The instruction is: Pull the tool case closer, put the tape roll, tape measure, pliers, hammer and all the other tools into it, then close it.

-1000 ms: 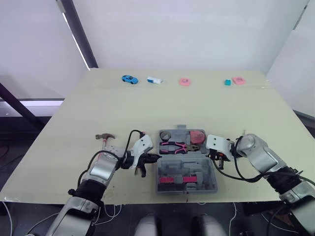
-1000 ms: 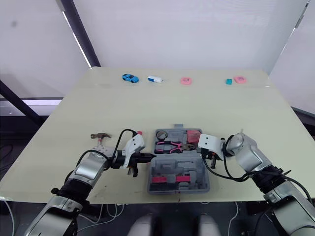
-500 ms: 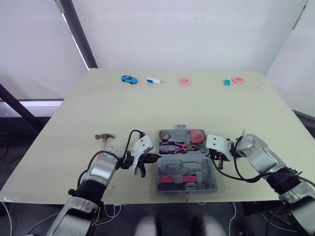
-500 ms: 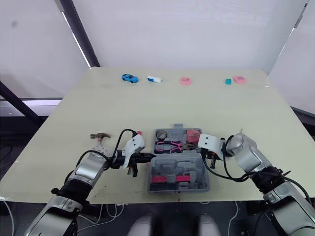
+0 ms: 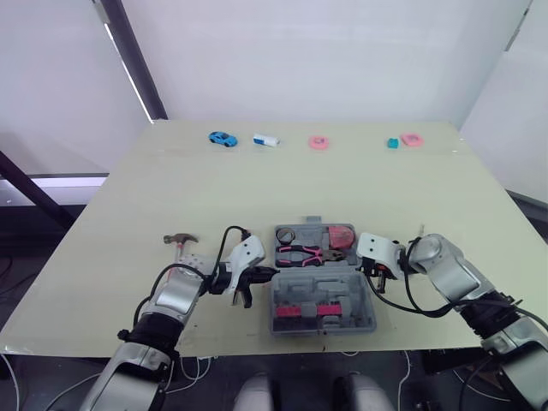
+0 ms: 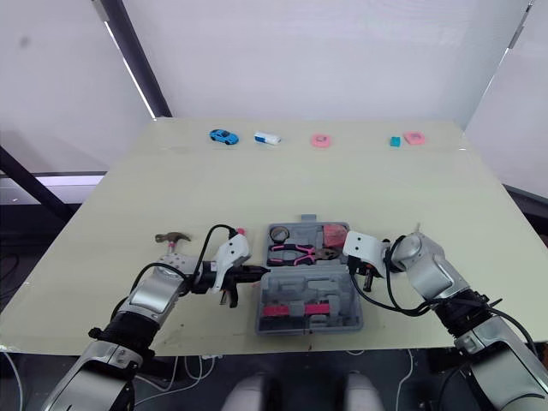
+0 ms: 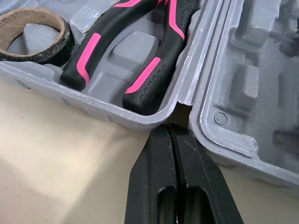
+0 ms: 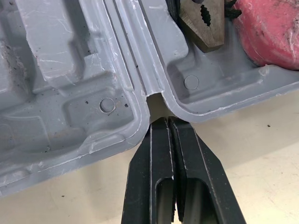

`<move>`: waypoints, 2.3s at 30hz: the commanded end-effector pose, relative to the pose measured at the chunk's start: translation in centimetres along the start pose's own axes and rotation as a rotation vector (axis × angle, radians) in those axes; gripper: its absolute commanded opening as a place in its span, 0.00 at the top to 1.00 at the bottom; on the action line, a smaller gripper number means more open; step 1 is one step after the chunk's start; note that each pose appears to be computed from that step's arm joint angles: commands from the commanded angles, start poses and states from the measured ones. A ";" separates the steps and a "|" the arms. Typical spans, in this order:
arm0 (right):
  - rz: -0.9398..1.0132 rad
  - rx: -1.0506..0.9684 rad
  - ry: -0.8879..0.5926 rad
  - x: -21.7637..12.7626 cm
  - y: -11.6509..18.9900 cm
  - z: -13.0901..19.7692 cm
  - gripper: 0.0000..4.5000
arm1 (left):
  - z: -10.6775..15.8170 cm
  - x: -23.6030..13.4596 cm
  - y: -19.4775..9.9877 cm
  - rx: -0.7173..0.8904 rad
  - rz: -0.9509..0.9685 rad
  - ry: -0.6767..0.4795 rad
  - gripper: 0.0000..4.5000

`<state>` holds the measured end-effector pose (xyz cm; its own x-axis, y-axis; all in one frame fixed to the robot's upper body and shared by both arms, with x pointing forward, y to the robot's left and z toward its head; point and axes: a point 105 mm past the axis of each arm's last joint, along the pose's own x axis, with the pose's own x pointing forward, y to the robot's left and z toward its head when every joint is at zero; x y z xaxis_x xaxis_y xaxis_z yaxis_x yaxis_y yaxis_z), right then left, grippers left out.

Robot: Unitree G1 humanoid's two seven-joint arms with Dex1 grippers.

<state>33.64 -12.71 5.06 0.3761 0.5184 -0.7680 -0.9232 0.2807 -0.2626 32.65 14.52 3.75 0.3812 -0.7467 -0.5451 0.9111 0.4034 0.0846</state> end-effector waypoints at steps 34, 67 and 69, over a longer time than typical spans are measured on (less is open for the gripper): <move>-0.147 0.083 -0.044 -4.3 -2.7 -2.2 0.98 | 0.6 -3.0 -0.4 -0.086 0.137 -0.136 0.98; -0.503 0.599 -0.493 -15.8 5.6 -12.8 0.00 | -10.1 -18.7 -6.9 -0.547 0.723 -0.373 0.02; -0.489 0.571 -0.487 -15.1 5.1 -11.6 0.00 | -9.2 -18.4 -6.4 -0.511 0.698 -0.387 0.02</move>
<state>21.58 -29.27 7.15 0.8282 0.4703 -0.3048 -0.5004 0.8654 -0.0242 18.00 30.77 4.29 0.9239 -0.3102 -0.2241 0.2761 0.9458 -0.1709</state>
